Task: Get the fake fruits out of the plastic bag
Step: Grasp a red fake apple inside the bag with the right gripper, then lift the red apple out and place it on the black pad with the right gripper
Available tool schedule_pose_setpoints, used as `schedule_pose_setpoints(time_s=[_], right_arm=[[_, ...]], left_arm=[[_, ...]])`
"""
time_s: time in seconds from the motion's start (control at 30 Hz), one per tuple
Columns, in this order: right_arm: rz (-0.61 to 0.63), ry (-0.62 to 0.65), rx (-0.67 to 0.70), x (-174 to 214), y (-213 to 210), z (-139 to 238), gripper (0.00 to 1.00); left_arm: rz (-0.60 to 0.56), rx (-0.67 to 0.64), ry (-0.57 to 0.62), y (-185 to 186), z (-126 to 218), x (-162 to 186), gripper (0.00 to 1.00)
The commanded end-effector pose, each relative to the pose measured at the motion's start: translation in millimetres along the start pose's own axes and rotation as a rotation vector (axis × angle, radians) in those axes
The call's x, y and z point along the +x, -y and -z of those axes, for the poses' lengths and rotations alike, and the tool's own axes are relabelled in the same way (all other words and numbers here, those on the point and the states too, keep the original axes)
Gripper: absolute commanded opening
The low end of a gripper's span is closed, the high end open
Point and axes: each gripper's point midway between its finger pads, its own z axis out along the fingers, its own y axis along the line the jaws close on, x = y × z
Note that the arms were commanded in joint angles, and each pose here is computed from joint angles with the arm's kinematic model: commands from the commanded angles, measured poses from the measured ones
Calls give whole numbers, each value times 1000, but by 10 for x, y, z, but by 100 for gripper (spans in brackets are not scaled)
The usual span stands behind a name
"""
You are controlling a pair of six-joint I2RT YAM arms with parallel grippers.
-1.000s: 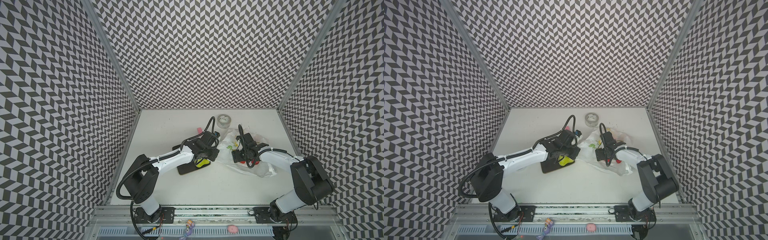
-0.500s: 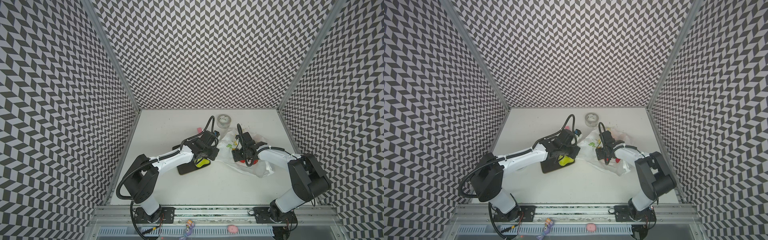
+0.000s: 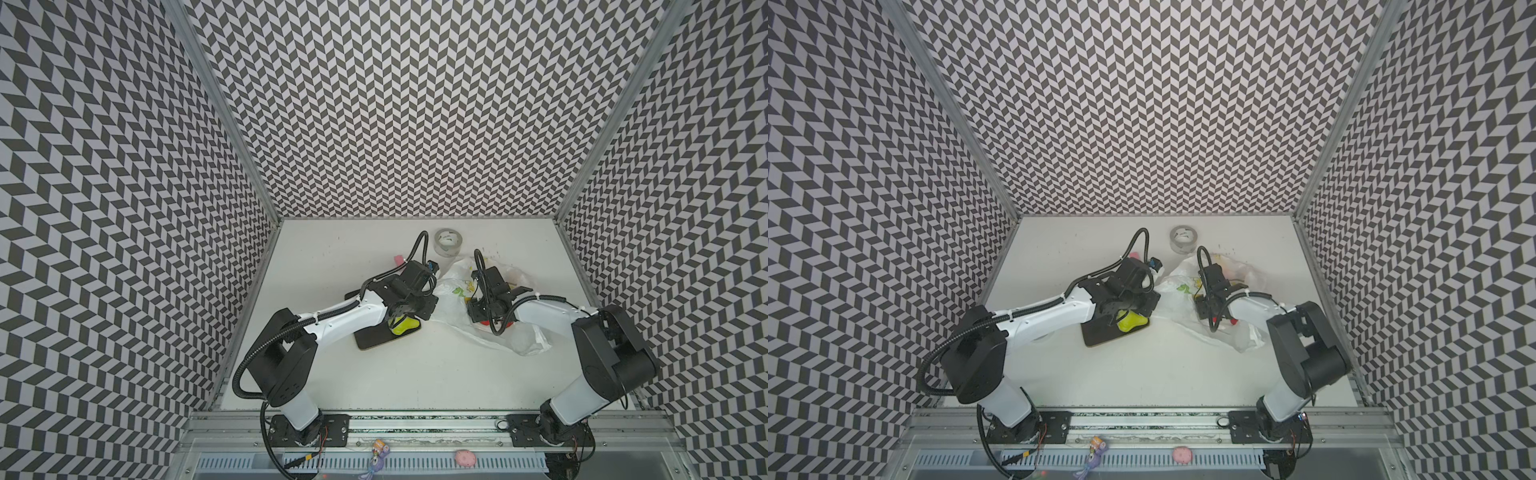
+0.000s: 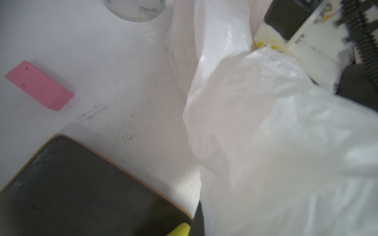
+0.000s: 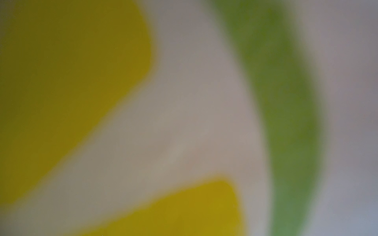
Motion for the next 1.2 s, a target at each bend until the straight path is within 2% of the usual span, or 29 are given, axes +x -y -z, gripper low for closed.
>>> schedule_pose_setpoints(time_s=[0.0, 0.33, 0.6, 0.63, 0.8, 0.9, 1.0, 1.13, 1.17], right_arm=[[-15, 107, -22, -204, -32, 313, 45], [-113, 251, -119, -382, -106, 1049, 41], [-134, 395, -178, -600, -133, 1679, 41], [-132, 413, -190, -627, -146, 1751, 41], [-124, 486, -245, -787, -213, 2088, 40], [-110, 522, -275, -918, -268, 2272, 40], [-96, 572, -301, -1076, -312, 2463, 40], [-57, 608, -347, -1275, -424, 2637, 40], [-45, 611, -359, -1323, -461, 2657, 40]], left_arm=[[23, 13, 37, 6, -53, -141, 0], [35, 56, 40, 84, -256, -244, 0], [39, 68, 62, 102, -332, -364, 0], [39, 69, 70, 104, -312, -385, 2], [37, 98, 141, 140, -77, -515, 34], [27, 129, 184, 182, 126, -595, 60], [6, 161, 221, 244, 339, -637, 79], [-14, 211, 285, 308, 681, -668, 98], [-7, 224, 301, 298, 777, -672, 100]])
